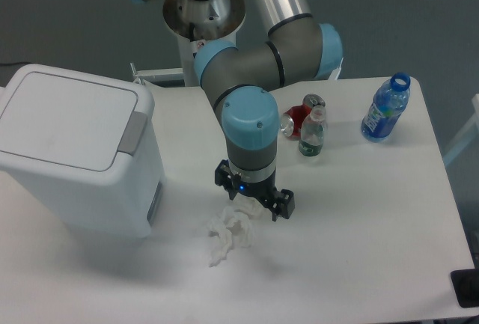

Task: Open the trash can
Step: 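Raise the gripper up from above the crumpled tissue, then move the gripper toward the trash bin lid's front edge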

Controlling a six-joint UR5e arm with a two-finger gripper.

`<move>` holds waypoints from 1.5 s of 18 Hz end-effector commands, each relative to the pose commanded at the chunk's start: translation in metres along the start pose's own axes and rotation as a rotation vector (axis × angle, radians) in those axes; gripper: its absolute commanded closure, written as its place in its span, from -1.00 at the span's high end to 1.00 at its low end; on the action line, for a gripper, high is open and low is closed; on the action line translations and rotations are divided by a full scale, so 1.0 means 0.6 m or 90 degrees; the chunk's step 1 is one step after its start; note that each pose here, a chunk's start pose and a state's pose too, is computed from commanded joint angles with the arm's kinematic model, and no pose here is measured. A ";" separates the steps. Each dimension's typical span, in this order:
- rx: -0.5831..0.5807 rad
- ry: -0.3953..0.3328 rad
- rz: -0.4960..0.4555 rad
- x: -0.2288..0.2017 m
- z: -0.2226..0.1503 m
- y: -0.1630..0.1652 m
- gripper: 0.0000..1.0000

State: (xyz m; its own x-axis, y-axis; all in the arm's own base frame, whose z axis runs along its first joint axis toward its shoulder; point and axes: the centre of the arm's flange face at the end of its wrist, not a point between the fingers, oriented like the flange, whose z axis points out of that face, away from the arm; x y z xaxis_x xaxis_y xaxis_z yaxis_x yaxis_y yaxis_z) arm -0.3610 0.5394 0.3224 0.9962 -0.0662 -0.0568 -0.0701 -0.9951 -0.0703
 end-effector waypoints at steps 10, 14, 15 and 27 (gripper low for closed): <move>0.096 -0.001 -0.051 0.038 -0.121 -0.008 0.24; 0.139 0.027 -0.091 0.055 -0.165 -0.003 -0.34; 0.152 0.033 -0.099 0.055 -0.177 0.000 -0.51; 0.261 0.113 -0.123 0.107 -0.307 0.043 -0.94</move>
State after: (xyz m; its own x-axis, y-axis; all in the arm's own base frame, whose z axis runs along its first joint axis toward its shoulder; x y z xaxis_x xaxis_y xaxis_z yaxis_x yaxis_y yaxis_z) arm -0.2894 0.4957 0.5003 0.9841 0.0693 0.1637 0.1373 -0.8813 -0.4521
